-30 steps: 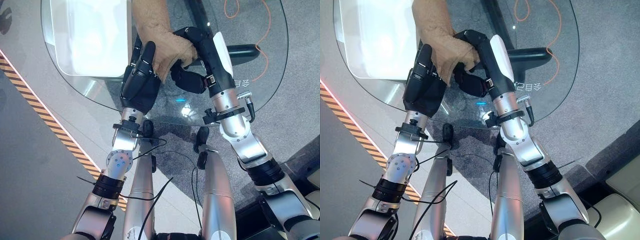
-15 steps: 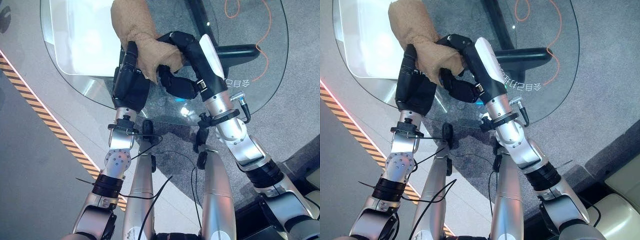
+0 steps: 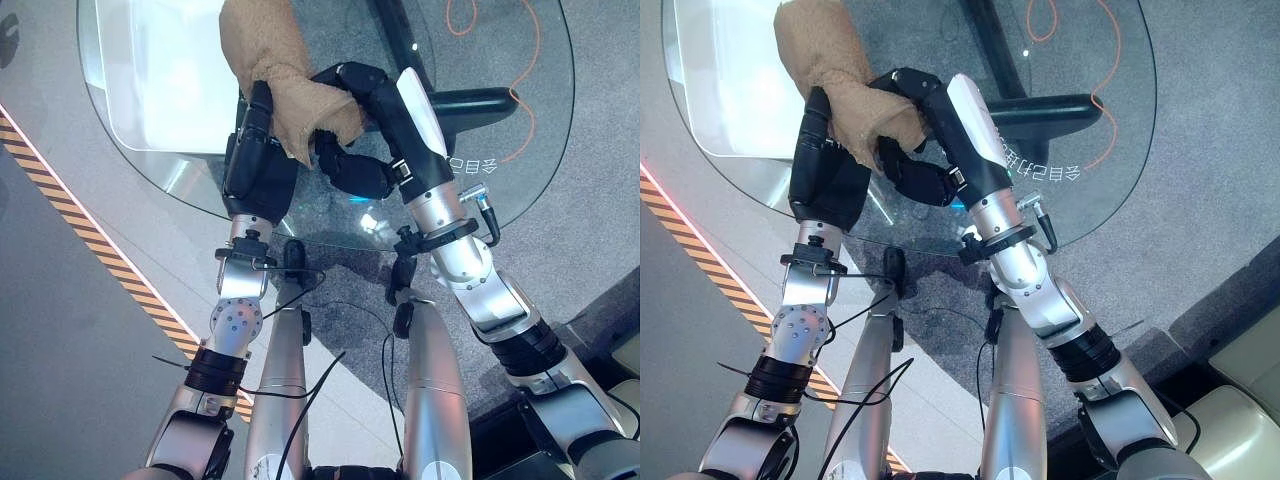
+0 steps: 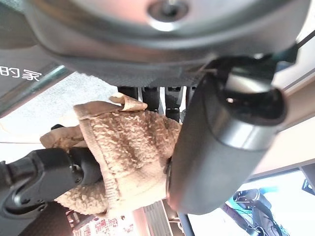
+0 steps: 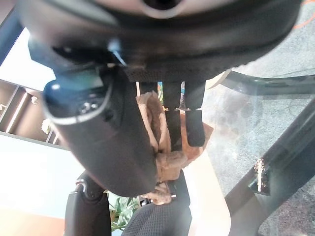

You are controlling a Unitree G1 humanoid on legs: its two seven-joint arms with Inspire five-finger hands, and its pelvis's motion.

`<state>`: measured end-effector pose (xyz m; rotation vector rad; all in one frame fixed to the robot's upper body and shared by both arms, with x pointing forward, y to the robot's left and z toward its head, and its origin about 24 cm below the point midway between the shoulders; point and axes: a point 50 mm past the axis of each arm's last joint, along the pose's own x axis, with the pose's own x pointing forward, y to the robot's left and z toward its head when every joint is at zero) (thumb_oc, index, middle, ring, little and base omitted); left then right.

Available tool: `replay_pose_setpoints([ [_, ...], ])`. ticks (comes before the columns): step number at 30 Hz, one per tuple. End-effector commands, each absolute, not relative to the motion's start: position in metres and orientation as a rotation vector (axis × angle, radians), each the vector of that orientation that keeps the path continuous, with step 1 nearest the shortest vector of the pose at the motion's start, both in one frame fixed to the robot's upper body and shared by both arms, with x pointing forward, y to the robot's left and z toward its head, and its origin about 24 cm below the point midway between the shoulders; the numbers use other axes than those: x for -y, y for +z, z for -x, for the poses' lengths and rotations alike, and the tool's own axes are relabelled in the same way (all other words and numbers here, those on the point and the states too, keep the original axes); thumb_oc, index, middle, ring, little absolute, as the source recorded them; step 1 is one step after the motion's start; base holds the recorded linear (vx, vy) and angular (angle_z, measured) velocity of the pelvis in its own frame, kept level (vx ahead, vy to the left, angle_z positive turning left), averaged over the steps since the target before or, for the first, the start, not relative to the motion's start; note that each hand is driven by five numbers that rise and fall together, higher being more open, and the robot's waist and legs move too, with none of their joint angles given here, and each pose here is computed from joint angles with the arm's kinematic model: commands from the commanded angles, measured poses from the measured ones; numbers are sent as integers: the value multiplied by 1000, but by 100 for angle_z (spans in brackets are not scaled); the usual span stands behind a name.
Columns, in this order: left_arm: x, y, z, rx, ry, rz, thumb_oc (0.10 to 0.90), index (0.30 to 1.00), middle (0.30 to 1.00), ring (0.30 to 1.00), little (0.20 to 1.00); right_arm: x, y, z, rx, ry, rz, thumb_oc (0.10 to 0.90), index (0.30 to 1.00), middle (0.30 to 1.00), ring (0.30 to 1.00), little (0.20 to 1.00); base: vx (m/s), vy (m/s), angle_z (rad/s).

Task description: Wipe the table with a cloth and put it in the basket.

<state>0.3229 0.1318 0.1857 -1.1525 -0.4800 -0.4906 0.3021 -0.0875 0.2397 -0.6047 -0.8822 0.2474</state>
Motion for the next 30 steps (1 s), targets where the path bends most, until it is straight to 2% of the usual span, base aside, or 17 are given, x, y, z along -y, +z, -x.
replay_pose_setpoints([
  [1, -116, 266, -293, 834, -797, 1071, 100, 300, 300, 300, 200, 72, 287, -273, 1167, 270, 520, 800, 900, 900, 900, 900, 0, 0, 0],
  [30, -154, 268, -288, 1055, -400, 1104, 100, 300, 300, 300, 200, 73, 289, -273, 1187, 214, 497, 800, 900, 900, 900, 900, 0, 0, 0],
])
